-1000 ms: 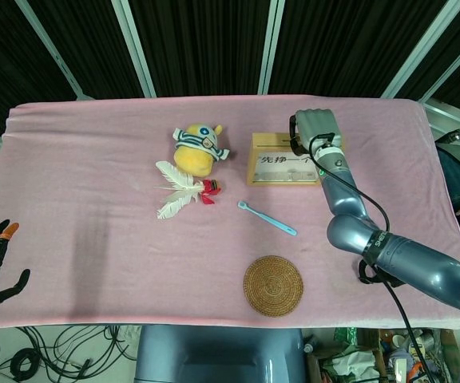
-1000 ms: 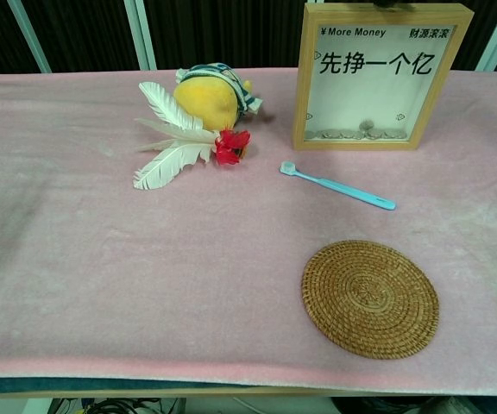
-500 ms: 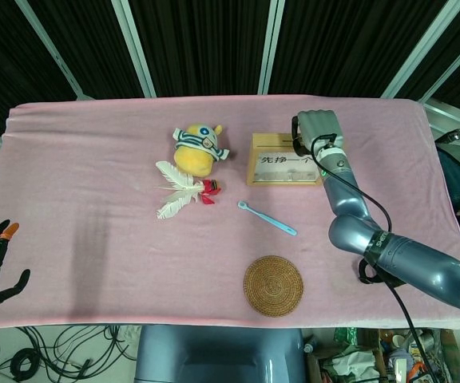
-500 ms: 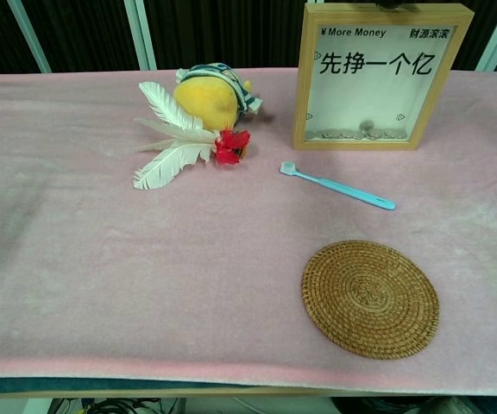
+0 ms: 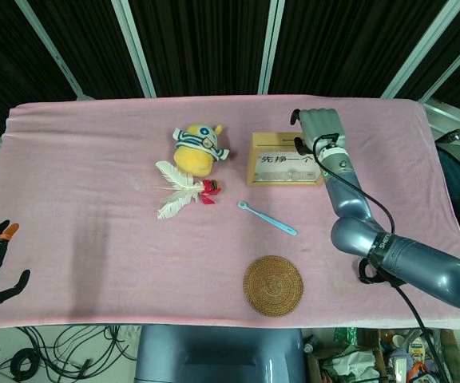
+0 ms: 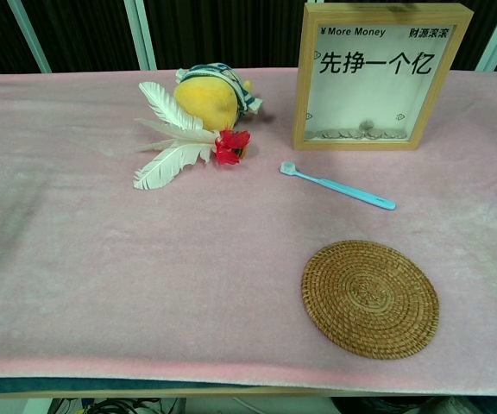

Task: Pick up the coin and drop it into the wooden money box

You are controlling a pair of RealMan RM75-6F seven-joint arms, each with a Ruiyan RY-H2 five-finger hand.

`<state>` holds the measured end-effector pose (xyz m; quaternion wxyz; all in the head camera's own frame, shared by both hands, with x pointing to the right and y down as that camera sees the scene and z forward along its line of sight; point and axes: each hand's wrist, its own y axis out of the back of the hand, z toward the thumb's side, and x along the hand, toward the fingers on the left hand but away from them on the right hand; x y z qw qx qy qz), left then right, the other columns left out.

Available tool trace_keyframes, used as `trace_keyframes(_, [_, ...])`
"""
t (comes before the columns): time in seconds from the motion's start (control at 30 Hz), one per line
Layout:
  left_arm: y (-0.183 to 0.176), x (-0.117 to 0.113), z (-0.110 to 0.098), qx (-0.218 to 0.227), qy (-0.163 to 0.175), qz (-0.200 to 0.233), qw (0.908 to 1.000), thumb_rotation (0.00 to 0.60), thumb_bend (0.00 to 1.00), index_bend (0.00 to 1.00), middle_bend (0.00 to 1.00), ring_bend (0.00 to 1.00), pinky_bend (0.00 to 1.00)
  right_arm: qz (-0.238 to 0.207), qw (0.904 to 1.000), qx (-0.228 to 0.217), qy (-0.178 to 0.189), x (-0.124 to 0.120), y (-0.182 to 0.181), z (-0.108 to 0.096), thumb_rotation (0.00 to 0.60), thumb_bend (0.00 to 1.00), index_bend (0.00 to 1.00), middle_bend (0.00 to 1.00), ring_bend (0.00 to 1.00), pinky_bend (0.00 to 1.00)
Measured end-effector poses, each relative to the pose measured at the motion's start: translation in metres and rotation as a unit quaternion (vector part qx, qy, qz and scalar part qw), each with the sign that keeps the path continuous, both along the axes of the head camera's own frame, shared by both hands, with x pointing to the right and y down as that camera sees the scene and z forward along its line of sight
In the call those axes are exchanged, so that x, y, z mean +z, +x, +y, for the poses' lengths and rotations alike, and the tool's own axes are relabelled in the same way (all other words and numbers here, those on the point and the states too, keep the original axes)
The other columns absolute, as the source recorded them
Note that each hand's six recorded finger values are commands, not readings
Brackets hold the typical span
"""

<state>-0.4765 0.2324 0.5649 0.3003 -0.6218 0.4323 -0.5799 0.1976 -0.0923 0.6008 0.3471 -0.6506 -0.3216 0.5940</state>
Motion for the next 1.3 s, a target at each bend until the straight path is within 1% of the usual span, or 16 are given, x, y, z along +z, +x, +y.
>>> trace_keyframes(0.07, [0.0,0.0,0.0,0.001,0.0,0.001,1.0,0.6,0.35,0.06,0.0,0.0,0.0,-0.006,1.0,0.0,0.008,-0.007,-0.001,0.001,0.6,0.37,0.33,0.84,0.86,0.92])
trace_keyframes(0.13, [0.001,0.0,0.0,0.001,0.0,0.001,1.0,0.6,0.35,0.06,0.0,0.0,0.0,-0.01,0.9998,-0.002,0.016,-0.013,-0.001,0.003,0.6,0.34,0.33,0.77,0.82,0.89])
trace_keyframes(0.23, [0.001,0.0,0.0,0.0,0.001,0.003,1.0,0.6,0.35,0.06,0.0,0.0,0.0,-0.015,0.9995,-0.002,0.028,-0.026,0.003,0.011,0.6,0.28,0.31,0.5,0.62,0.71])
trace_keyframes(0.3, [0.001,-0.001,0.0,0.001,0.001,0.004,1.0,0.6,0.35,0.06,0.0,0.0,0.0,-0.018,0.9994,-0.001,0.031,-0.035,0.008,0.023,0.6,0.25,0.3,0.39,0.51,0.61])
trace_keyframes(0.37, [0.001,-0.001,0.0,0.002,0.001,0.005,1.0,0.6,0.35,0.06,0.0,0.0,0.0,-0.02,0.9993,0.0,0.031,-0.044,0.016,0.041,0.6,0.21,0.28,0.29,0.4,0.5])
trace_keyframes(0.4, [0.001,-0.001,0.0,0.003,0.001,0.005,1.0,0.6,0.35,0.06,0.0,0.0,0.0,-0.021,0.9993,0.002,0.031,-0.048,0.02,0.05,0.6,0.2,0.26,0.25,0.37,0.47])
trace_keyframes(0.53, [0.003,-0.003,-0.001,0.007,0.006,0.005,0.9999,0.6,0.35,0.06,0.0,0.0,0.0,-0.019,0.9987,0.025,0.039,-0.064,0.049,0.099,0.6,0.19,0.23,0.14,0.27,0.36])
trace_keyframes(0.6, [0.003,-0.003,-0.001,0.008,0.008,0.006,0.9999,0.6,0.35,0.06,0.0,0.0,0.0,-0.01,0.9972,0.046,0.058,-0.073,0.073,0.123,0.6,0.19,0.22,0.09,0.21,0.32])
trace_keyframes(0.73, [0.006,-0.005,-0.001,0.016,0.013,0.004,0.9998,0.6,0.35,0.06,0.0,0.0,0.0,0.009,0.9924,0.069,0.101,-0.085,0.115,0.167,0.6,0.19,0.21,0.05,0.18,0.25])
trace_keyframes(0.77, [0.006,-0.005,-0.001,0.018,0.014,0.004,0.9997,0.6,0.35,0.06,0.0,0.0,0.0,0.013,0.9915,0.071,0.108,-0.085,0.125,0.184,0.6,0.19,0.2,0.04,0.17,0.25])
trace_keyframes(0.83, [0.007,-0.005,0.0,0.021,0.015,0.004,0.9997,0.6,0.35,0.06,0.0,0.0,0.0,0.02,0.9916,0.072,0.106,-0.081,0.139,0.213,0.6,0.19,0.19,0.04,0.16,0.24])
trace_keyframes(0.87, [0.007,-0.006,0.0,0.022,0.016,0.004,0.9996,0.6,0.35,0.06,0.0,0.0,0.0,0.025,0.9922,0.072,0.099,-0.076,0.147,0.234,0.6,0.19,0.18,0.03,0.16,0.23])
trace_keyframes(0.97, [0.007,-0.007,0.0,0.025,0.02,0.002,0.9995,0.6,0.35,0.06,0.0,0.0,0.0,0.044,0.9918,0.076,0.093,-0.061,0.169,0.279,0.6,0.19,0.17,0.03,0.16,0.23])
trace_keyframes(1.07, [0.009,-0.007,0.001,0.029,0.02,0.003,0.9994,0.6,0.35,0.06,0.0,0.0,0.0,0.063,0.9904,0.073,0.099,-0.049,0.183,0.301,0.6,0.19,0.15,0.02,0.14,0.22])
trace_keyframes(1.17, [0.013,-0.008,0.002,0.036,0.022,0.006,0.9991,0.6,0.35,0.06,0.0,0.0,0.0,0.07,0.99,0.066,0.103,-0.039,0.194,0.317,0.6,0.19,0.15,0.01,0.14,0.21])
trace_keyframes(1.3, [0.016,-0.009,0.005,0.042,0.021,0.006,0.9989,0.6,0.35,0.06,0.0,0.0,0.0,0.057,0.9901,0.07,0.108,-0.032,0.199,0.323,0.6,0.19,0.15,0.01,0.14,0.21])
